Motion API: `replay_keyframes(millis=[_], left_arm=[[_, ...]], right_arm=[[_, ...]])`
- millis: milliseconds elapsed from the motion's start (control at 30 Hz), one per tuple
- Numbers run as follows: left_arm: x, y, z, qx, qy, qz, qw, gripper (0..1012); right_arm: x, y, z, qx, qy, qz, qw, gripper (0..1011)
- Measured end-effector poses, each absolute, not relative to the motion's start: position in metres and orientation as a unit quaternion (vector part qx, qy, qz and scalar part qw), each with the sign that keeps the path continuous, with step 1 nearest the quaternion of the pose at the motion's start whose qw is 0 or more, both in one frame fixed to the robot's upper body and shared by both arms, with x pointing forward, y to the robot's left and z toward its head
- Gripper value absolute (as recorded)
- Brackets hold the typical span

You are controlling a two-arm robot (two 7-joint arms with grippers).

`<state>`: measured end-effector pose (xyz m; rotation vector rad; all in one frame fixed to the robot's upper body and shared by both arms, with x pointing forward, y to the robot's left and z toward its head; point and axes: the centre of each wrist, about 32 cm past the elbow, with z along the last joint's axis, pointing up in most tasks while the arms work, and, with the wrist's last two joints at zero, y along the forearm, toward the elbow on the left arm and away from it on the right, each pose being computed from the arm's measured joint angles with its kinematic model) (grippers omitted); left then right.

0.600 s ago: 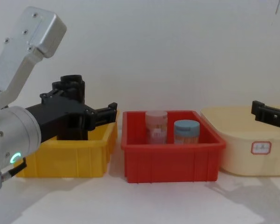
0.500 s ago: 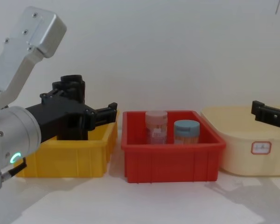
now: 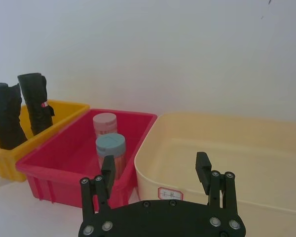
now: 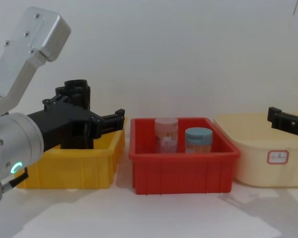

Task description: Pick up the garbage bag with the one hand and transfer it to the other hand.

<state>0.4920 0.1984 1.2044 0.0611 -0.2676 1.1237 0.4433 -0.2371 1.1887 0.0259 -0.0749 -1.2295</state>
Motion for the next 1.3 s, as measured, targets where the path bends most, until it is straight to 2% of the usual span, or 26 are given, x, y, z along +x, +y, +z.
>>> replay_keyframes(millis=[567,1000,1300], left_arm=[[0.491,0.200,1.204,0.030,-0.126,0.536,0.834,1001],[0.485,0.214,1.205,0.037,-0.107,0.565,0.817,1001],[0.489,0.226,1.206,0.033,-0.086,0.586,0.805,1001]], right_arm=[[0.443,-0.237,1.189,0.012,-0.035,-0.577,0.816,1002],[0.443,-0.237,1.189,0.012,-0.035,-0.577,0.816,1001],[0.443,-0.237,1.189,0.012,-0.035,-0.577,0.816,1001]])
